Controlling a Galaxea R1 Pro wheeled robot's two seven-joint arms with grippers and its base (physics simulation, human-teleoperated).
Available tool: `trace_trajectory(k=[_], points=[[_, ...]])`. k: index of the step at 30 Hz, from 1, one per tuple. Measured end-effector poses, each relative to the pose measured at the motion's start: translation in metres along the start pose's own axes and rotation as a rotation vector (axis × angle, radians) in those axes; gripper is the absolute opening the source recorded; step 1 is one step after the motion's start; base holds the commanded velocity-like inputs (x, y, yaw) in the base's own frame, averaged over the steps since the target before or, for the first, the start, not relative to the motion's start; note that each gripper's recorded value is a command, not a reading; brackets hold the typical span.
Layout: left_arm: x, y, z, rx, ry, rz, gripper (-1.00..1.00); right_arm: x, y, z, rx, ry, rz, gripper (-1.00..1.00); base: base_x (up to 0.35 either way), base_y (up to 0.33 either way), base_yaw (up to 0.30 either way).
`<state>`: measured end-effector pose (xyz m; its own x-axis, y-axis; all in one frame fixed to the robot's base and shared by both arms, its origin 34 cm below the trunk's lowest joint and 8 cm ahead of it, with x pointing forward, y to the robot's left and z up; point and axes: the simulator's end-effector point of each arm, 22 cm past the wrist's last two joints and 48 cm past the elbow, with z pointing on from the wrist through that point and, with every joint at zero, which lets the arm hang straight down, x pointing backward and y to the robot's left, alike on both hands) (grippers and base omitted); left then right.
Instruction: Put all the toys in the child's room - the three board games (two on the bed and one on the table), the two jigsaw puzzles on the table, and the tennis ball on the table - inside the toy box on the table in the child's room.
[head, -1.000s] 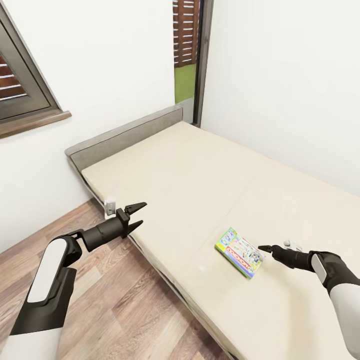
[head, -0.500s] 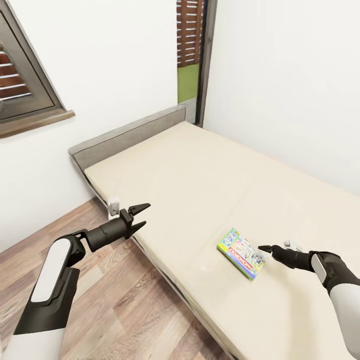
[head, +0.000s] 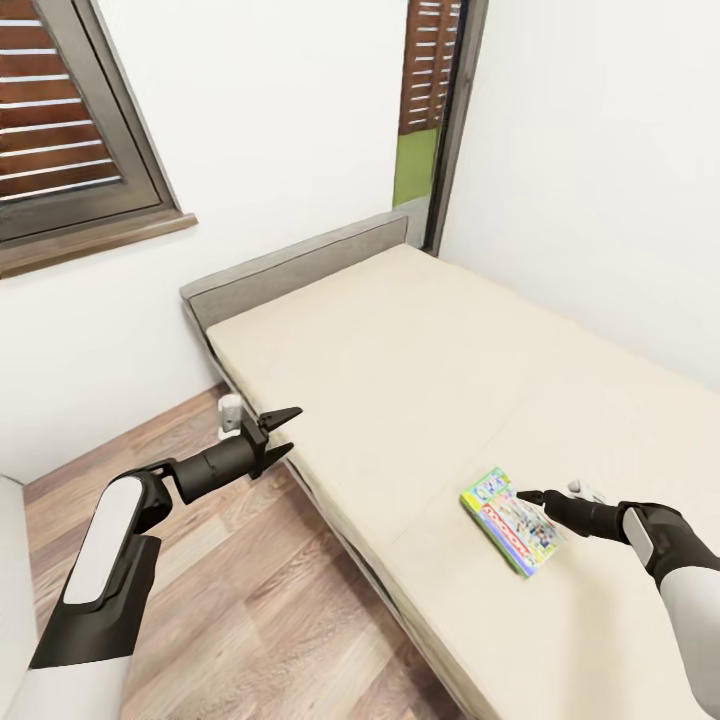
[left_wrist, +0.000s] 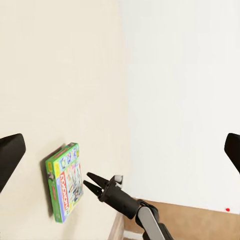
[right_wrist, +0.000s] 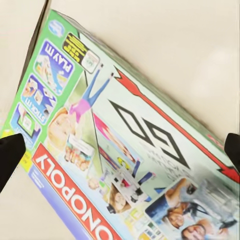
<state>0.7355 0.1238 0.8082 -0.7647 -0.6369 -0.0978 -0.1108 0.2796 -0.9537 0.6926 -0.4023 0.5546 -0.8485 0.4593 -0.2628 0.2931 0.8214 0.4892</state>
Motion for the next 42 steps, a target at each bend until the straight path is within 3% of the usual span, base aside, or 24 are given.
trace_trajectory(k=[29, 42], points=[[0.0003, -0.0002, 0.0009, -0.002, 0.001, 0.002, 1.0, -0.0003, 0.0005, -0.0001, -0.002, -0.001, 0.0, 1.0, 0.0, 0.0, 0.019], [0.0003, -0.0007, 0.0013, -0.002, 0.001, 0.003, 1.0, 0.0029, 0.0025, 0.0021, -0.004, 0.006, -0.002, 1.0, 0.0, 0.0, 0.145]])
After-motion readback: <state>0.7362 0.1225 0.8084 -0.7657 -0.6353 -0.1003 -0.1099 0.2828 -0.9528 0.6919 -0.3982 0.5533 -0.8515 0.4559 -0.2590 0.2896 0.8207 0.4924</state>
